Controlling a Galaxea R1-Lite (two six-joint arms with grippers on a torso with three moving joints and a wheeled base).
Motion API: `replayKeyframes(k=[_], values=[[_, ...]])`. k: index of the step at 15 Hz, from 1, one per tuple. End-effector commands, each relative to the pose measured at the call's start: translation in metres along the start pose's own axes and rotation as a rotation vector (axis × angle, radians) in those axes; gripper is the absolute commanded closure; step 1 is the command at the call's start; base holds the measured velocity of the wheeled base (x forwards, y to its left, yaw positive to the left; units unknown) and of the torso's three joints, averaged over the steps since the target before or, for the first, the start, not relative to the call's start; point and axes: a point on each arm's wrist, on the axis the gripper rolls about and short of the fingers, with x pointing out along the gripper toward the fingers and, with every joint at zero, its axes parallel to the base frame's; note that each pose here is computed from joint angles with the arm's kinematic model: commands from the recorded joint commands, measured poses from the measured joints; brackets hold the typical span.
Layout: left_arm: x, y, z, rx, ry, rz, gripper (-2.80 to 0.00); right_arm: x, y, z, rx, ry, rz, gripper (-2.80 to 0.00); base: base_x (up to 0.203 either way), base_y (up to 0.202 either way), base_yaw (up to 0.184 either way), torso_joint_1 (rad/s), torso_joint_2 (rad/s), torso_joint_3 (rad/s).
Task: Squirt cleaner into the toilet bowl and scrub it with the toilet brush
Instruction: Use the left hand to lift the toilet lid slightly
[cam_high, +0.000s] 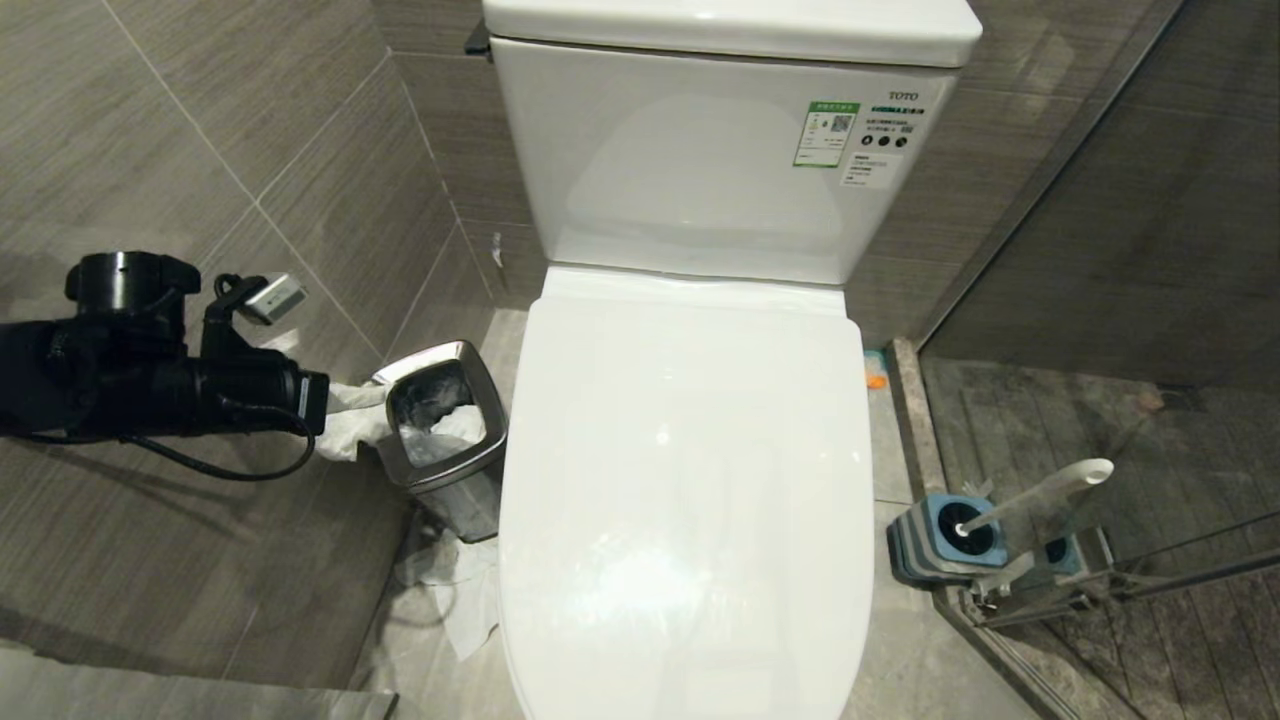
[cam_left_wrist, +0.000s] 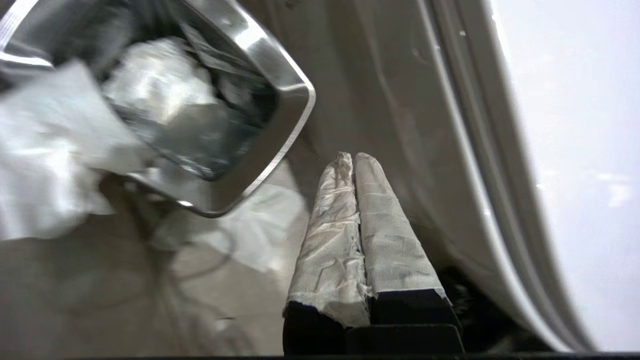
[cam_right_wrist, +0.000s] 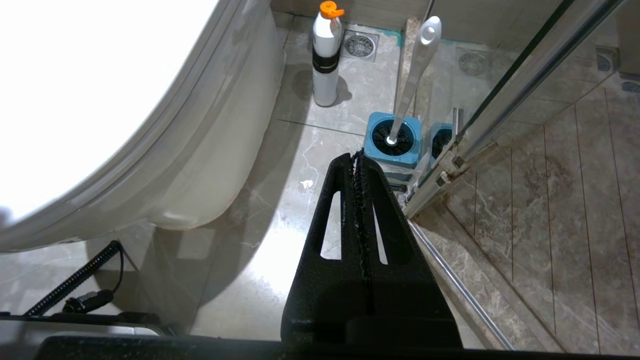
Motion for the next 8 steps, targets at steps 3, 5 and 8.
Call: replayKeyframes(k=[3,5,8], values=[[0.008,-0.003,-0.013,-0.193,0.016,-0.158,0.00,0.000,0.000,0.000,0.000,0.001,0.001,0.00,0.000,0.000,0.000,0.000,0.00,0.000],[0.010,-0.005,-0.022,-0.286,0.021,-0.228,0.00,0.000,0.000,0.000,0.000,0.000,0.001,0.00,0.000,0.000,0.000,0.000,0.00,0.000],[0.025,0.001,-0.063,-0.355,0.060,-0.297,0.00,0.000,0.000,0.000,0.000,0.000,0.001,0.00,0.000,0.000,0.000,0.000,0.00,0.000]])
